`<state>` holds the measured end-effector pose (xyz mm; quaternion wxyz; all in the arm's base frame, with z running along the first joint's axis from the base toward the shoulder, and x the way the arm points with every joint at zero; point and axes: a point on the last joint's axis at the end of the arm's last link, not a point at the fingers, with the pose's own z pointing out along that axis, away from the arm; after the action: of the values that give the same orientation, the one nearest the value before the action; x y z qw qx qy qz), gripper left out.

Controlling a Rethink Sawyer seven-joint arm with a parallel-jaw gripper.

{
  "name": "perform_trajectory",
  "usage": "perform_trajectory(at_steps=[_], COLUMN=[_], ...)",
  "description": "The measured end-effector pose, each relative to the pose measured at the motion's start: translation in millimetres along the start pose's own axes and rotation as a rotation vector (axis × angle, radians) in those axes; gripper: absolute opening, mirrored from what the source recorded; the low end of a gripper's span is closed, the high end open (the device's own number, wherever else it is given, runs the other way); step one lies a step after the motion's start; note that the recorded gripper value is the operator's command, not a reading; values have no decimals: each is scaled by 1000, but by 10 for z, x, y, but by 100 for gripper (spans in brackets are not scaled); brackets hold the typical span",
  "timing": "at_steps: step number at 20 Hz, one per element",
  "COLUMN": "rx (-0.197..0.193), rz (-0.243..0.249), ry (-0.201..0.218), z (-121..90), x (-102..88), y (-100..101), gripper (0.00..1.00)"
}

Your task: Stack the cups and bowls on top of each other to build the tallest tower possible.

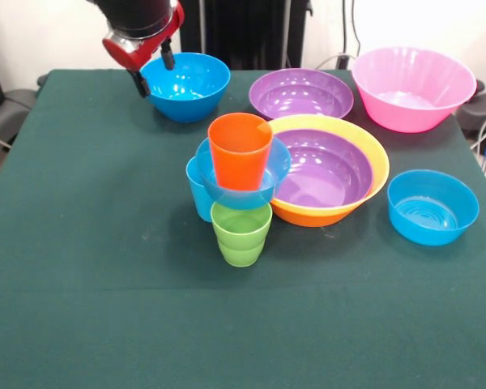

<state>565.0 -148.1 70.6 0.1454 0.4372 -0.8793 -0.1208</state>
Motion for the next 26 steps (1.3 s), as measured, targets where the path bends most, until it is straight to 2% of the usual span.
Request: perform_trajectory(at_steps=[1,4,8,12,26], rx=[26,62,138,176,181], rz=[-1,4,18,26,6], ry=[-17,-46,-105,-134,-127], z=[54,100,163,190,219], x=[17,39,105,134,30], y=[-20,-56,-128,-157,-90], gripper=[100,100,100,100,100])
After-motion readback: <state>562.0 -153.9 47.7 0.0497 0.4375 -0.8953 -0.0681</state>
